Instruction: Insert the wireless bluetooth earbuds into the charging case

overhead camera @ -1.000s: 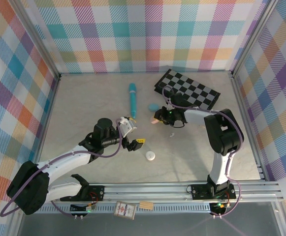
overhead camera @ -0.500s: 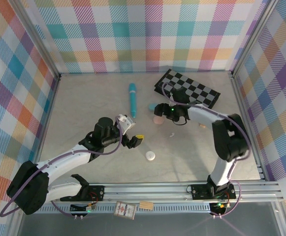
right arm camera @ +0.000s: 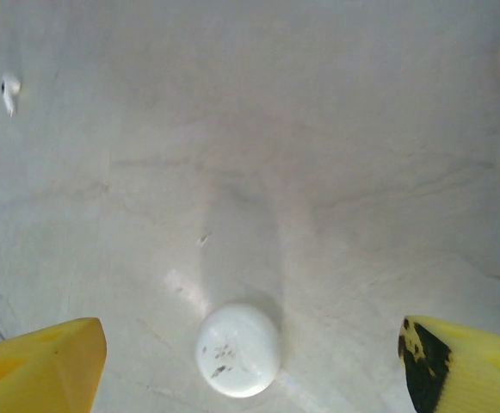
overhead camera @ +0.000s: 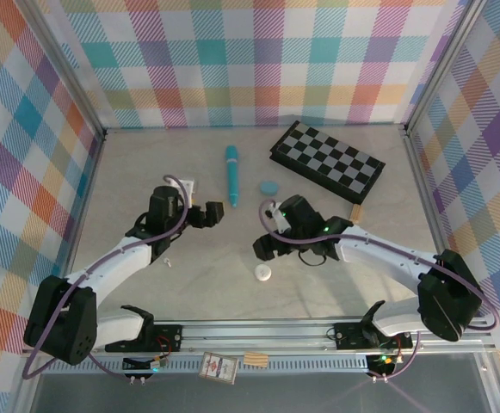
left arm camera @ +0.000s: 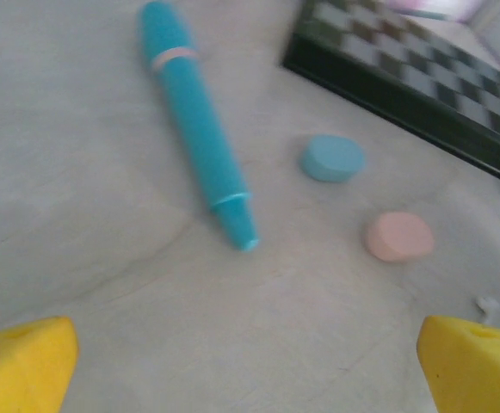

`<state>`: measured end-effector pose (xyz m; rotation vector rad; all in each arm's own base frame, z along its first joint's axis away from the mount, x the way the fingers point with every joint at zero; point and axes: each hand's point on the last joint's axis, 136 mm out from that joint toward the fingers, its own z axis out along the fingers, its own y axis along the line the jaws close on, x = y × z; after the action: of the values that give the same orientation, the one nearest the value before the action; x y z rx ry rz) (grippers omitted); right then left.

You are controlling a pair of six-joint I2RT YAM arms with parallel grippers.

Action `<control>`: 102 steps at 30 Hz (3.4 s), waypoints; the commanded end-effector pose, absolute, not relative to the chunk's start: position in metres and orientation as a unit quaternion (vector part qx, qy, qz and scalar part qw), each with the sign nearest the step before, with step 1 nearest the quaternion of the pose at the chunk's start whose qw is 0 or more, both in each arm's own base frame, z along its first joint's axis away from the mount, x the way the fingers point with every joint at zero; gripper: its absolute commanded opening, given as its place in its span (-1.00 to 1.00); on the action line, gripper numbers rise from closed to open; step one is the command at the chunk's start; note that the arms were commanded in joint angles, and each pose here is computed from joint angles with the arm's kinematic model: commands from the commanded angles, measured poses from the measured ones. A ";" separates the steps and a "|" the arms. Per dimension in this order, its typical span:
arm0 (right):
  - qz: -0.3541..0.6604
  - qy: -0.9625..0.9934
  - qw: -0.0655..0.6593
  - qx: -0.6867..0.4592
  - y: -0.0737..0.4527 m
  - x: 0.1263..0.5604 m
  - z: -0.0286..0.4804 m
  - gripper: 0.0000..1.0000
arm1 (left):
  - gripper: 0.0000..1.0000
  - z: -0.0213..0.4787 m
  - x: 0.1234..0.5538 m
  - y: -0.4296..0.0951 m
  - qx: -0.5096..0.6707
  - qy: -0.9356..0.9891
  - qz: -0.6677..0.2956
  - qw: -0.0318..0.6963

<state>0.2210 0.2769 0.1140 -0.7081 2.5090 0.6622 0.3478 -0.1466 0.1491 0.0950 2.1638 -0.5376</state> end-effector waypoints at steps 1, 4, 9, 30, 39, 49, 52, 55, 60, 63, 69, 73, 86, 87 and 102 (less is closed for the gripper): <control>0.215 0.915 0.218 -0.265 0.274 0.216 0.098 0.76 | 0.99 0.121 0.339 -0.103 -0.102 0.915 -0.139 0.364; 0.213 0.919 0.209 -0.259 0.277 0.216 0.089 0.76 | 0.99 0.100 0.308 -0.066 -0.165 0.943 -0.039 0.288; 0.220 0.918 0.200 -0.263 0.284 0.216 0.080 0.75 | 0.84 0.088 0.255 -0.020 -0.237 0.945 0.079 0.213; 0.214 0.919 0.207 -0.258 0.281 0.218 0.076 0.73 | -0.29 0.023 0.232 -0.046 -0.255 0.956 0.110 0.100; 0.201 0.924 0.204 -0.255 0.278 0.220 0.072 0.72 | -0.56 0.017 0.229 -0.045 -0.263 0.954 0.115 0.091; 0.200 0.926 0.214 -0.239 0.276 0.224 0.077 0.71 | -0.69 0.037 0.234 -0.056 -0.257 0.955 0.093 0.112; 0.203 0.928 0.221 -0.222 0.273 0.226 0.081 0.71 | -0.68 0.044 0.243 -0.070 -0.245 0.959 0.079 0.122; 0.204 0.935 0.230 -0.178 0.258 0.234 0.083 0.71 | -0.68 0.048 0.256 -0.090 -0.229 0.963 0.061 0.129; 0.212 0.941 0.241 -0.105 0.221 0.241 0.085 0.71 | -0.68 0.047 0.280 -0.131 -0.198 0.971 0.035 0.131; 0.210 0.943 0.246 -0.079 0.201 0.238 0.087 0.71 | -0.68 0.041 0.292 -0.161 -0.178 0.976 0.013 0.126; 0.201 0.946 0.246 -0.061 0.181 0.227 0.087 0.71 | -0.67 0.032 0.310 -0.222 -0.137 0.984 -0.025 0.112; 0.205 0.947 0.242 -0.062 0.178 0.221 0.085 0.71 | -0.65 0.027 0.317 -0.248 -0.119 0.986 -0.042 0.105; 0.254 0.916 0.242 -0.193 0.224 0.209 0.091 0.78 | 0.00 0.060 0.324 -0.257 -0.125 0.980 -0.096 0.122; 0.253 0.914 0.241 -0.208 0.229 0.207 0.090 0.80 | 0.04 0.067 0.326 -0.253 -0.129 0.978 -0.099 0.129; 0.107 0.888 0.219 -0.390 0.287 0.196 0.036 0.74 | 0.36 0.120 0.313 -0.105 -0.250 0.946 -0.093 0.183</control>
<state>0.1901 0.2811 0.0366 -1.0083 2.5014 0.3757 0.3307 -0.1236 0.1262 -0.6896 2.6247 -0.3125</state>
